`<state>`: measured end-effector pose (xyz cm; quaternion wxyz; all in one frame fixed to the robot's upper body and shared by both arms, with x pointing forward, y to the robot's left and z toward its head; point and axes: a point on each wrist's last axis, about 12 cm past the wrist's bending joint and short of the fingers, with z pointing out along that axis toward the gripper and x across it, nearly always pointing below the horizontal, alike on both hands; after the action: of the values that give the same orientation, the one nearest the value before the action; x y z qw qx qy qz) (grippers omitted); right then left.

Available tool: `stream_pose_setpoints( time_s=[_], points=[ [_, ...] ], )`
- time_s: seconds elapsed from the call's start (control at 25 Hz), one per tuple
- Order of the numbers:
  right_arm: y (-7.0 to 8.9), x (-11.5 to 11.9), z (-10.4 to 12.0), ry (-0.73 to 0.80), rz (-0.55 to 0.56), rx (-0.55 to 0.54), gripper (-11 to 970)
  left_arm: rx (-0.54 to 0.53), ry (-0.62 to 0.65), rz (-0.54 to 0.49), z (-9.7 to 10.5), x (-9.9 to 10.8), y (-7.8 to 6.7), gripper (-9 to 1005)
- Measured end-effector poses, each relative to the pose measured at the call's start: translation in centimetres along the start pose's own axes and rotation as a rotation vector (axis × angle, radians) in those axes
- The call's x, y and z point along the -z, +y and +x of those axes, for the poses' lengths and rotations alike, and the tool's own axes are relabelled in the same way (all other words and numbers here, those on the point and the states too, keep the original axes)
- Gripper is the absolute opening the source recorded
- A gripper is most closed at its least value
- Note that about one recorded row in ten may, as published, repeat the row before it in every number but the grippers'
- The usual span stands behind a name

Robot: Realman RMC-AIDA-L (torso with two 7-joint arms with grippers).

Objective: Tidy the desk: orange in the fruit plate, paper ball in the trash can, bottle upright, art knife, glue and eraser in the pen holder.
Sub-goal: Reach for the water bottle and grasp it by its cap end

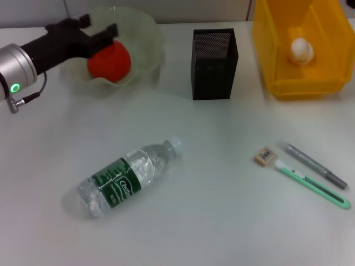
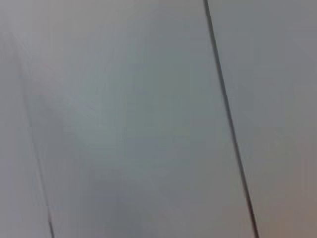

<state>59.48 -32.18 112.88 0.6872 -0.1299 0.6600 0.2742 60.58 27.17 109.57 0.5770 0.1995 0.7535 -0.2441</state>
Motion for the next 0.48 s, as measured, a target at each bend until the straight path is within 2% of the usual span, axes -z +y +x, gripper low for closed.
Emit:
stream_pose_setpoints(
  time_s=[0.04,0.12,0.2,0.24,0.28,0.4,0.44,0.48],
  points=[
    [0.3,0.5,0.2,-0.052,-0.006,-0.015,592,0.0,0.0,0.0,0.0,0.0,0.0,742],
    [0.9,1.2,0.7,-0.143,-0.008,-0.036,592,-0.011,0.065,0.145,-2.1,1.1,-2.5,742],
    [1.3,1.4,1.3,-0.181,-0.005,-0.044,592,-0.008,0.107,0.191,-2.9,1.6,-3.5,742],
    [1.4,1.5,1.5,-0.187,-0.004,-0.045,592,-0.008,0.107,0.191,-2.9,1.6,-3.5,742],
    [1.5,1.5,1.7,-0.187,-0.002,-0.045,592,0.0,0.185,0.227,-4.2,2.1,-4.8,742],
    [1.6,1.3,2.0,-0.184,0.004,-0.043,592,-0.018,0.302,0.253,-5.0,2.2,-6.5,742],
    [1.6,1.3,2.0,-0.184,0.007,-0.039,592,-0.028,0.356,0.281,-4.8,1.7,-7.7,742],
    [1.5,1.3,2.1,-0.185,0.012,-0.034,591,-0.041,0.38,0.291,-4.8,1.4,-8.3,742]
  ],
)
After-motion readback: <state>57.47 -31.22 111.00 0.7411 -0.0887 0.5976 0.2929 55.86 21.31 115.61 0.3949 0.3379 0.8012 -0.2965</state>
